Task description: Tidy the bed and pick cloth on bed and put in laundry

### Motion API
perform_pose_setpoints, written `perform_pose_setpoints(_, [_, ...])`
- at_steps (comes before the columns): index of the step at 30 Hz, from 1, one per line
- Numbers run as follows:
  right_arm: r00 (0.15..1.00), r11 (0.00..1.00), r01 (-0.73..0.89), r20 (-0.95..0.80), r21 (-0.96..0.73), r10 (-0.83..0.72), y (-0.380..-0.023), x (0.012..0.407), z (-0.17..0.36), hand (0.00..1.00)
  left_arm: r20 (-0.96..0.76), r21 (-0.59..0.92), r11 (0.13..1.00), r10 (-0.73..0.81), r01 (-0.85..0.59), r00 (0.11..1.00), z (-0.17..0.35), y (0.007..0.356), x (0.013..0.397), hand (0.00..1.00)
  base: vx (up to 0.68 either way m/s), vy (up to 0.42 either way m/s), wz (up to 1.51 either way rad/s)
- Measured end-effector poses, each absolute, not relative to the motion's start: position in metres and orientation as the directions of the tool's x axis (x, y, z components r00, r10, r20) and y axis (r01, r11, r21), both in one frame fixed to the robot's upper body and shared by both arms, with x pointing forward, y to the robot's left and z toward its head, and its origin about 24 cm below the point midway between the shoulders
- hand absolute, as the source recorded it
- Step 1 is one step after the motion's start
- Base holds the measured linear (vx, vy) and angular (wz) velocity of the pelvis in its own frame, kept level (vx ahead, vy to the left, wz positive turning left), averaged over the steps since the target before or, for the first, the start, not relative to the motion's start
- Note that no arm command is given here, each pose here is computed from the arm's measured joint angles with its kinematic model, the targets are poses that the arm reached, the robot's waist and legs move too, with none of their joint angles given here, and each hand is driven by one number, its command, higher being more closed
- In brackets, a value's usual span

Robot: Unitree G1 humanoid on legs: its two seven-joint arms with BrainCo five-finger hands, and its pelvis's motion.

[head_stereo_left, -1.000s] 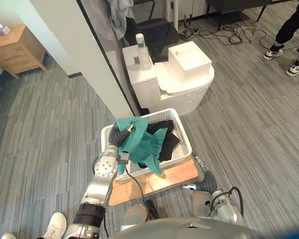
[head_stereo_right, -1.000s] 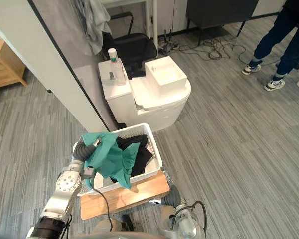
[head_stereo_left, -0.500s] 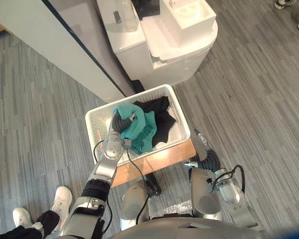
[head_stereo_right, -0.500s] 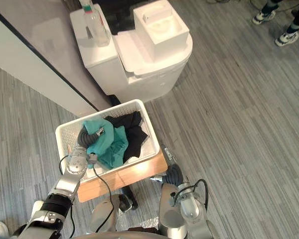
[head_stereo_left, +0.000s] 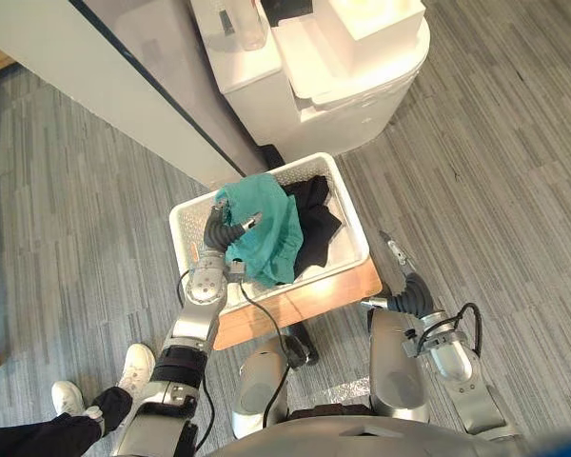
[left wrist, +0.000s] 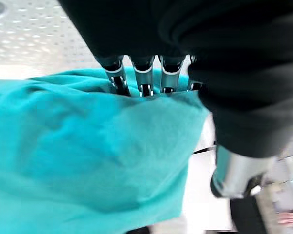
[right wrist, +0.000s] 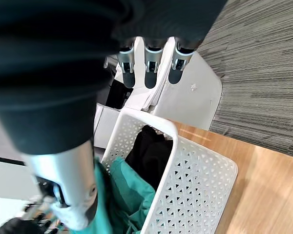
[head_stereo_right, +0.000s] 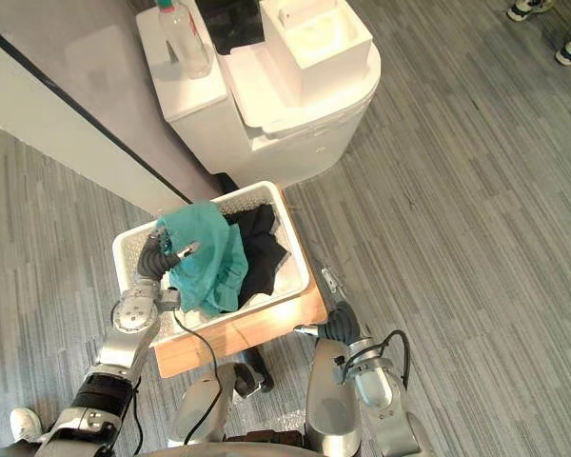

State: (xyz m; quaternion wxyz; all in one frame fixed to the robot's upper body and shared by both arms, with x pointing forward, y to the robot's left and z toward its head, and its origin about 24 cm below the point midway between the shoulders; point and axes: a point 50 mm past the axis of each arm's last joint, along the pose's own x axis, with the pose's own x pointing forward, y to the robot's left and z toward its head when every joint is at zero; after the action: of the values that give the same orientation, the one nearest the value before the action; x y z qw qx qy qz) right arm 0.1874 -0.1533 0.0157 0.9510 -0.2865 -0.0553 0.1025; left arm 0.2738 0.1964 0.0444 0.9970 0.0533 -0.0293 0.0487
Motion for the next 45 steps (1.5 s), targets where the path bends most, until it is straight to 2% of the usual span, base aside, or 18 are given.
perform_pose_setpoints(8, [0.968,0.805,-0.251,-0.140,-0.537,0.209,-0.159,0.153,-0.014,0.00,0.060,0.008,0.995,0.094,-0.095,0.994,0.042,0.210,0.221,0.00,0.03,0.036,0.22])
perform_pose_setpoints(11, [0.957,0.806,-0.277,-0.223,-0.523,0.184,-0.162,0.139,-0.029,0.00,0.096,-0.041,0.988,0.150,-0.146,0.984,0.052,0.224,0.204,0.00,0.07,0.023,0.19])
perform_pose_setpoints(13, [0.939,0.817,-0.299,-0.306,-0.493,0.159,-0.164,0.125,-0.045,0.00,0.123,-0.095,0.968,0.245,-0.234,0.962,0.059,0.241,0.190,0.00,0.04,0.006,0.32])
perform_pose_setpoints(17, [0.900,0.833,-0.319,-0.419,-0.452,0.118,-0.169,0.104,-0.066,0.00,0.043,-0.109,0.941,0.327,-0.321,0.944,0.051,0.266,0.168,0.00,0.02,-0.007,0.32])
perform_pose_setpoints(19, [0.880,0.846,-0.324,-0.464,-0.425,0.104,-0.169,0.098,-0.075,0.00,-0.047,-0.081,0.943,0.320,-0.323,0.946,0.040,0.273,0.158,0.00,0.02,0.005,0.11])
perform_pose_setpoints(24, [0.828,0.889,-0.304,-0.556,-0.344,0.068,-0.180,0.086,-0.093,0.00,-0.355,0.162,0.966,0.248,-0.201,0.901,-0.013,0.283,0.136,0.00,-0.02,0.023,0.01])
perform_pose_setpoints(27, [0.815,0.911,-0.277,-0.576,-0.304,0.055,-0.186,0.085,-0.097,0.00,-0.407,0.240,0.959,0.239,-0.149,0.882,-0.023,0.286,0.132,0.00,-0.03,0.021,-0.09])
perform_pose_setpoints(31, [0.809,0.936,-0.250,-0.585,-0.250,0.060,-0.189,0.092,-0.098,0.00,-0.430,0.259,0.962,0.199,-0.091,0.880,-0.035,0.281,0.141,0.00,-0.02,0.028,-0.29])
perform_pose_setpoints(35, [0.816,0.938,-0.244,-0.574,-0.245,0.063,-0.191,0.101,-0.097,0.00,-0.391,0.237,0.966,0.192,-0.104,0.900,-0.038,0.269,0.166,0.00,0.04,0.035,-0.31])
perform_pose_setpoints(41, [0.825,0.939,-0.230,-0.563,-0.255,0.049,-0.192,0.110,-0.094,0.00,-0.206,0.186,0.964,0.228,-0.191,0.952,-0.011,0.257,0.214,0.00,0.10,0.052,-0.22])
perform_pose_setpoints(45, [0.839,0.939,-0.219,-0.542,-0.265,0.043,-0.192,0.114,-0.090,0.00,-0.095,0.167,0.967,0.208,-0.190,0.974,0.011,0.251,0.238,0.00,0.09,0.045,-0.10])
